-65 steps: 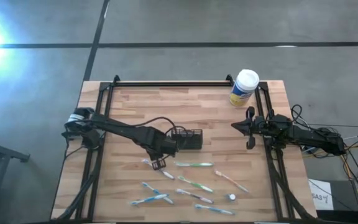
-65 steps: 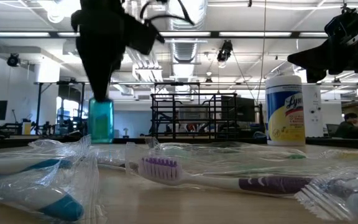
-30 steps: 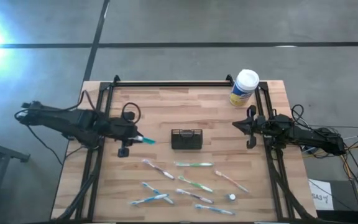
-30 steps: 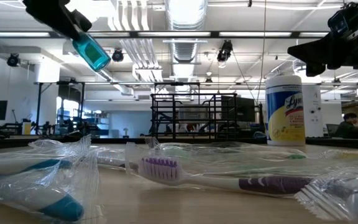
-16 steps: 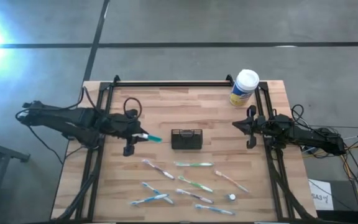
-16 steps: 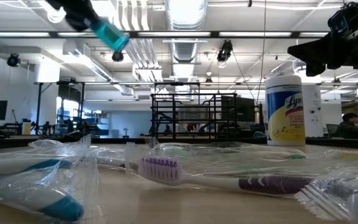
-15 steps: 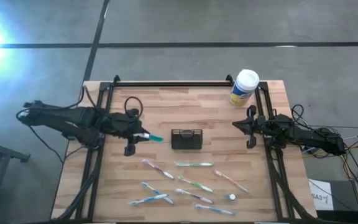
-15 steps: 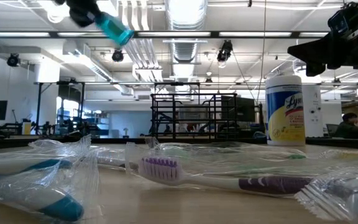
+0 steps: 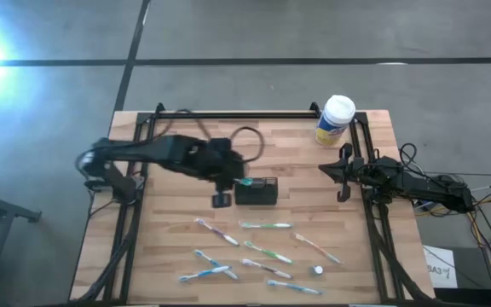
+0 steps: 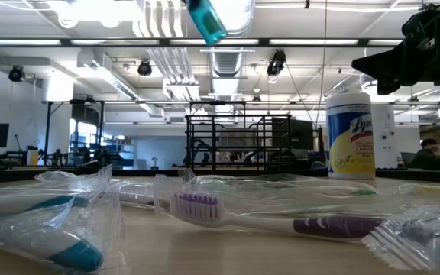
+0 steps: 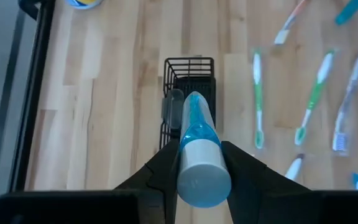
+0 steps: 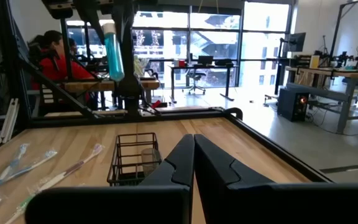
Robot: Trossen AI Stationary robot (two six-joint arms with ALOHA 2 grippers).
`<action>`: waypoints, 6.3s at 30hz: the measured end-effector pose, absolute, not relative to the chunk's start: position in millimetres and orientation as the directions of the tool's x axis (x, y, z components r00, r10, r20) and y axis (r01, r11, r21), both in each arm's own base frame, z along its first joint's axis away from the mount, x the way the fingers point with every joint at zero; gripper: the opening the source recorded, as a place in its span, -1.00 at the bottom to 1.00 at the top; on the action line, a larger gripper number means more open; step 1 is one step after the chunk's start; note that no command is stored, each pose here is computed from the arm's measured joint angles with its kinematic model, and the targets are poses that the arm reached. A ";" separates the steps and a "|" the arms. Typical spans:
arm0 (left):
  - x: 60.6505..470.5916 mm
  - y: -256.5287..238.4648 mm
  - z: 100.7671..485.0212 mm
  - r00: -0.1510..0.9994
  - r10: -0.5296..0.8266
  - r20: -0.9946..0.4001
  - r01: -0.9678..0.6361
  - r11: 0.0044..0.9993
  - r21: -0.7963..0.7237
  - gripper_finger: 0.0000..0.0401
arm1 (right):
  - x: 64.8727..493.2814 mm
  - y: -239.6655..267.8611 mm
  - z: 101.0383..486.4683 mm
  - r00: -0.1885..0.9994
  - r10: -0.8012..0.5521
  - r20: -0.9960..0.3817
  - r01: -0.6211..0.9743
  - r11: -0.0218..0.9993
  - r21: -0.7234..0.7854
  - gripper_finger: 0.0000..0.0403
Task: Pick & Place toothbrushing station
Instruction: Put the top blue mouthwash into the black organizer
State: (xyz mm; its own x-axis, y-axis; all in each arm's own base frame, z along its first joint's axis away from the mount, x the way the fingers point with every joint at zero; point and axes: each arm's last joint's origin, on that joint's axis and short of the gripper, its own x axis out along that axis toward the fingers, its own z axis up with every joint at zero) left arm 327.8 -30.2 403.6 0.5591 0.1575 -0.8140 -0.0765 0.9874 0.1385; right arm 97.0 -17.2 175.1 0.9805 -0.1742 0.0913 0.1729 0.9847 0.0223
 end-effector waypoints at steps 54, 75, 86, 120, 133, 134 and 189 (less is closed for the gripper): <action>436.9 -15.6 259.5 0.166 0.123 -0.978 0.065 0.989 0.136 -0.51 | 96.9 -17.2 175.1 0.980 -0.176 0.091 0.176 0.984 0.015 -0.96; 439.8 -14.0 241.3 0.181 0.121 -0.976 0.064 0.989 0.134 -0.44 | 96.9 -17.2 175.1 0.980 -0.175 0.091 0.174 0.985 0.016 -0.96; 440.3 -13.2 242.3 0.186 0.115 -0.976 0.070 0.989 0.130 -0.35 | 96.9 -17.2 175.1 0.980 -0.175 0.091 0.174 0.985 0.016 -0.96; 438.3 -9.0 242.2 0.202 0.067 -0.977 0.087 0.992 0.086 -0.20 | 97.0 -17.2 175.1 0.980 -0.175 0.090 0.174 0.985 0.019 -0.96; 440.3 3.0 240.3 0.230 -0.022 -0.973 0.186 0.982 0.022 -0.14 | 96.9 -17.2 175.2 0.980 -0.175 0.092 0.174 0.985 0.016 -0.96; 440.5 4.3 240.6 0.232 -0.029 -0.972 0.187 0.982 0.016 -0.15 | 96.9 -17.2 175.2 0.980 -0.175 0.092 0.174 0.985 0.016 -0.96; 430.8 22.8 275.0 0.326 -0.064 -0.943 0.142 0.990 -0.018 -0.07 | 96.9 -17.2 175.1 0.980 -0.175 0.091 0.174 0.985 0.018 -0.96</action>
State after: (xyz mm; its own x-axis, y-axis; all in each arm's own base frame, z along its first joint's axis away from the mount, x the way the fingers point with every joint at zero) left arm 430.8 22.8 275.0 0.3265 -0.0639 -0.9430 0.1417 0.9897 -0.0180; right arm 96.9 -17.2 175.1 0.9804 -0.1747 0.0910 0.1737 0.9846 0.0182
